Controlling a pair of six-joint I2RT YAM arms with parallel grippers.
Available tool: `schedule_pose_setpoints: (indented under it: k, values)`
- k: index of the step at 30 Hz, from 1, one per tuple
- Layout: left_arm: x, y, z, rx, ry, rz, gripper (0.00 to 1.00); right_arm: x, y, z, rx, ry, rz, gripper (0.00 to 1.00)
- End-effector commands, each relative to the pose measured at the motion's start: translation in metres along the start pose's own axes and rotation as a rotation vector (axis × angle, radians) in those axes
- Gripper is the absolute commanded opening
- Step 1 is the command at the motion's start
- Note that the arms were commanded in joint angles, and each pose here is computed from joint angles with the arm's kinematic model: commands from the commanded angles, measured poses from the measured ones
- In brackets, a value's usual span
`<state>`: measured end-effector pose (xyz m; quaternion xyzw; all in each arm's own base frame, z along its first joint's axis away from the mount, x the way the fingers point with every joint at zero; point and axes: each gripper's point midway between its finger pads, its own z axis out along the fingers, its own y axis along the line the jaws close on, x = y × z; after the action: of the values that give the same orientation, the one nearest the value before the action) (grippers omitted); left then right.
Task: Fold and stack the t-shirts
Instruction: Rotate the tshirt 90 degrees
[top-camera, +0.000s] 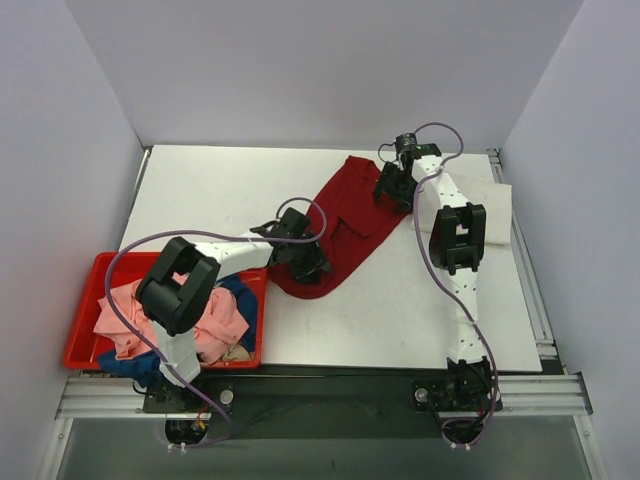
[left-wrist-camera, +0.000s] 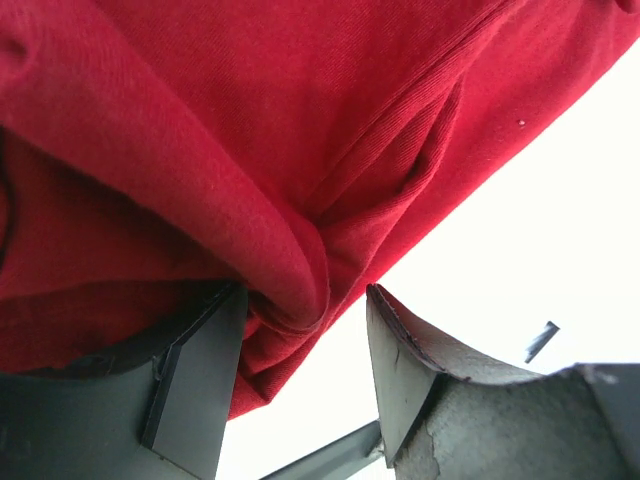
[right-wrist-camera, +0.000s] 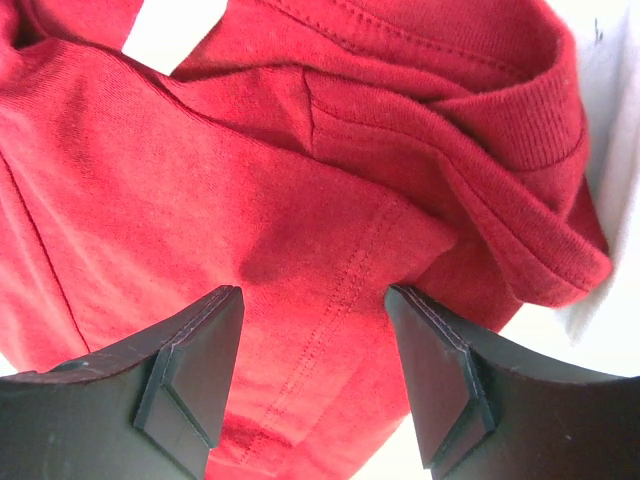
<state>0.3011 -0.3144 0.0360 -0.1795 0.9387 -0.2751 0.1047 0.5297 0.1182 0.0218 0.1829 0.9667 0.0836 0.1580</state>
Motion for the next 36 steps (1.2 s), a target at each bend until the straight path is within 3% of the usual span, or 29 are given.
schedule_pose_setpoints:
  k: [1, 11, 20, 23, 28, 36]
  values:
    - [0.012, -0.041, -0.007, 0.102, -0.001, -0.067, 0.61, 0.018, -0.012, -0.005, 0.04, 0.087, -0.042, 0.62]
    - [0.06, -0.084, -0.03, 0.217, 0.068, -0.218, 0.63, 0.028, -0.012, -0.006, 0.028, 0.134, -0.071, 0.62]
    - [0.038, -0.104, -0.093, 0.335, 0.009, -0.229, 0.64, 0.015, 0.022, -0.037, -0.112, 0.091, -0.095, 0.62]
    - [0.01, -0.118, -0.109, 0.382, -0.078, -0.128, 0.64, 0.011, 0.034, -0.058, -0.158, 0.061, -0.113, 0.62]
    - [-0.02, -0.124, -0.08, 0.301, -0.084, 0.098, 0.64, 0.013, 0.039, -0.099, -0.172, -0.009, -0.119, 0.62]
    - [-0.087, -0.141, -0.048, 0.221, -0.198, 0.267, 0.64, 0.06, 0.002, -0.123, -0.002, -0.035, -0.181, 0.62]
